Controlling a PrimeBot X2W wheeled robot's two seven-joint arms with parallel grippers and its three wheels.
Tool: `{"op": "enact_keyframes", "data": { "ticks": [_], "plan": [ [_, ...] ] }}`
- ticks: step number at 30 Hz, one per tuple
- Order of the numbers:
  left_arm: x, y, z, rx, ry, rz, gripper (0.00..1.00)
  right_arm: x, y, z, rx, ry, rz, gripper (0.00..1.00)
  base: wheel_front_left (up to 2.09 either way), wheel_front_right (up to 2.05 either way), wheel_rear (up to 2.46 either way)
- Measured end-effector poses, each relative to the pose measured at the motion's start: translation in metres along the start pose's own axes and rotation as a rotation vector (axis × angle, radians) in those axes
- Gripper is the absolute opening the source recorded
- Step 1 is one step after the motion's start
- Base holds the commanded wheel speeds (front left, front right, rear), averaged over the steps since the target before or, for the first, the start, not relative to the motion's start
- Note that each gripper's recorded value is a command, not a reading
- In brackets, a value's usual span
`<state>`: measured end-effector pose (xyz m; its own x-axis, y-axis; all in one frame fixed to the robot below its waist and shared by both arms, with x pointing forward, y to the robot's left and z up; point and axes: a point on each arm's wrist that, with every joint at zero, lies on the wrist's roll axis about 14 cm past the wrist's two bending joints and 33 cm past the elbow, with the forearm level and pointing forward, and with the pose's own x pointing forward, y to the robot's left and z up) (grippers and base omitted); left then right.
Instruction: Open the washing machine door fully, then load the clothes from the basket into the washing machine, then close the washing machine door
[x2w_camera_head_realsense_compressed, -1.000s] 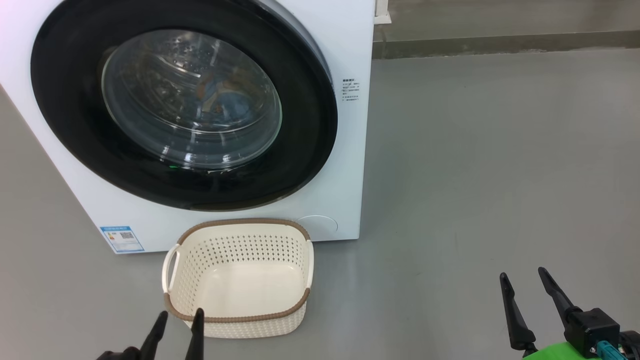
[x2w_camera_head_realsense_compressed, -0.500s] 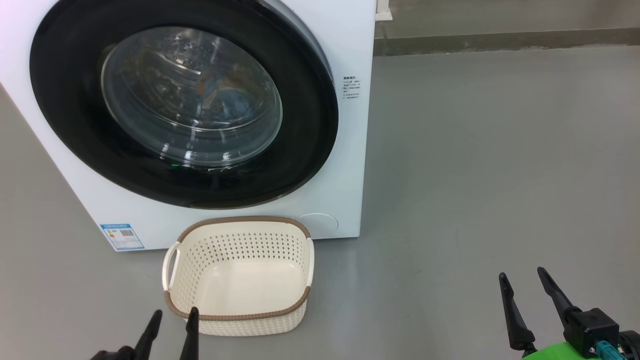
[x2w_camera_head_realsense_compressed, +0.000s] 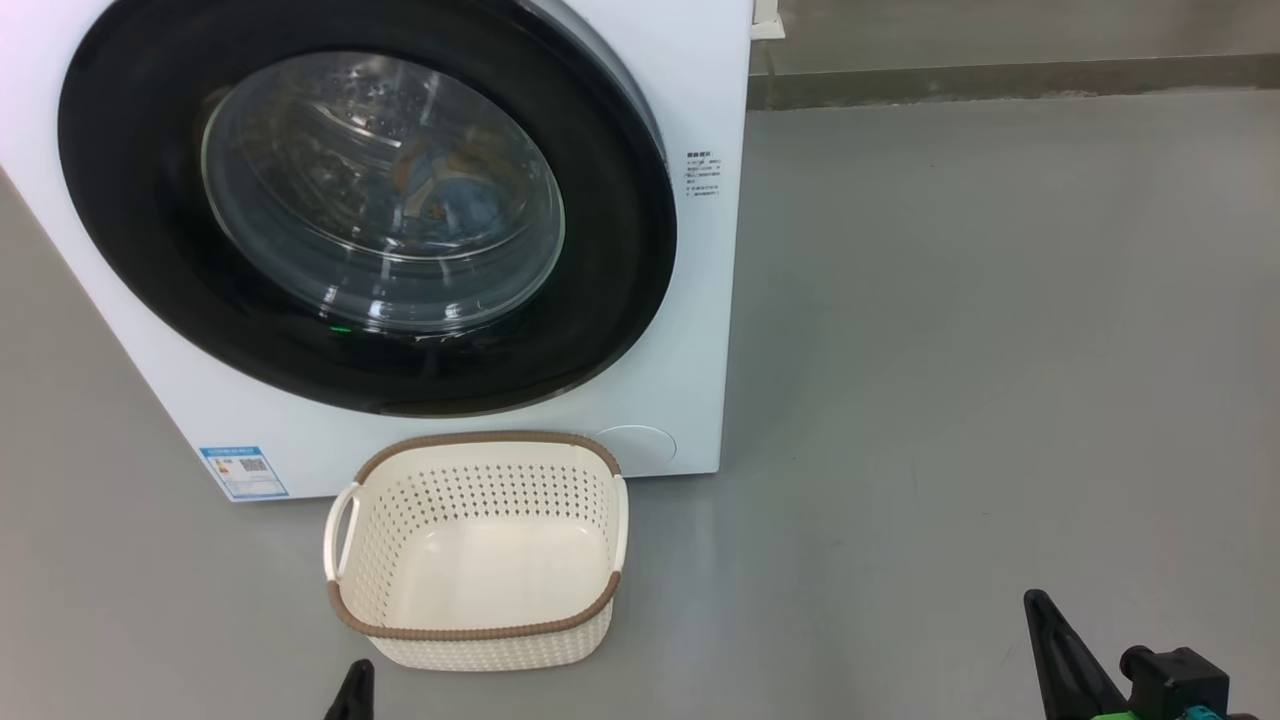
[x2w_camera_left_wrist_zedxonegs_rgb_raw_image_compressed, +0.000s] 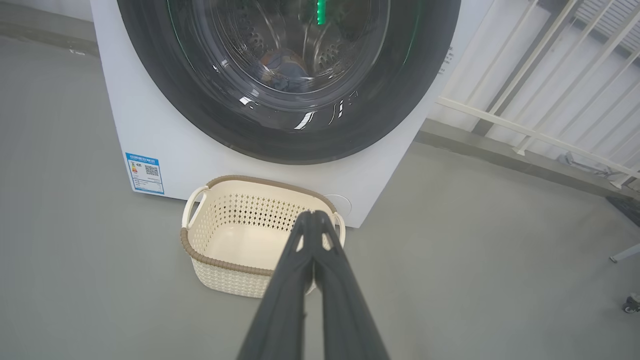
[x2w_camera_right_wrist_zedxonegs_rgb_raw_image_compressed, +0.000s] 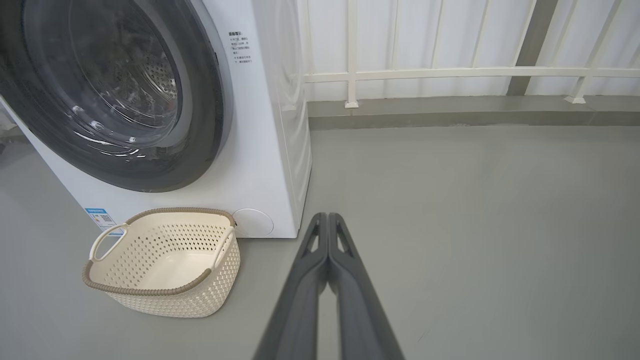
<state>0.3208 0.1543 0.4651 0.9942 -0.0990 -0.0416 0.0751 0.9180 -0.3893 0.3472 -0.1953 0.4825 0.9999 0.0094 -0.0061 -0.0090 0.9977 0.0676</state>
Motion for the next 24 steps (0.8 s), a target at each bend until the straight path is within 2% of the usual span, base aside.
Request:
{"op": "enact_keyframes", "data": {
  "ticks": [24],
  "plan": [
    [0.007,0.014,0.002,-0.223,0.013,0.066,0.0,0.0,-0.01,-0.007,0.299,0.029,-0.068,0.0,0.0,0.0,0.0]
  ]
}}
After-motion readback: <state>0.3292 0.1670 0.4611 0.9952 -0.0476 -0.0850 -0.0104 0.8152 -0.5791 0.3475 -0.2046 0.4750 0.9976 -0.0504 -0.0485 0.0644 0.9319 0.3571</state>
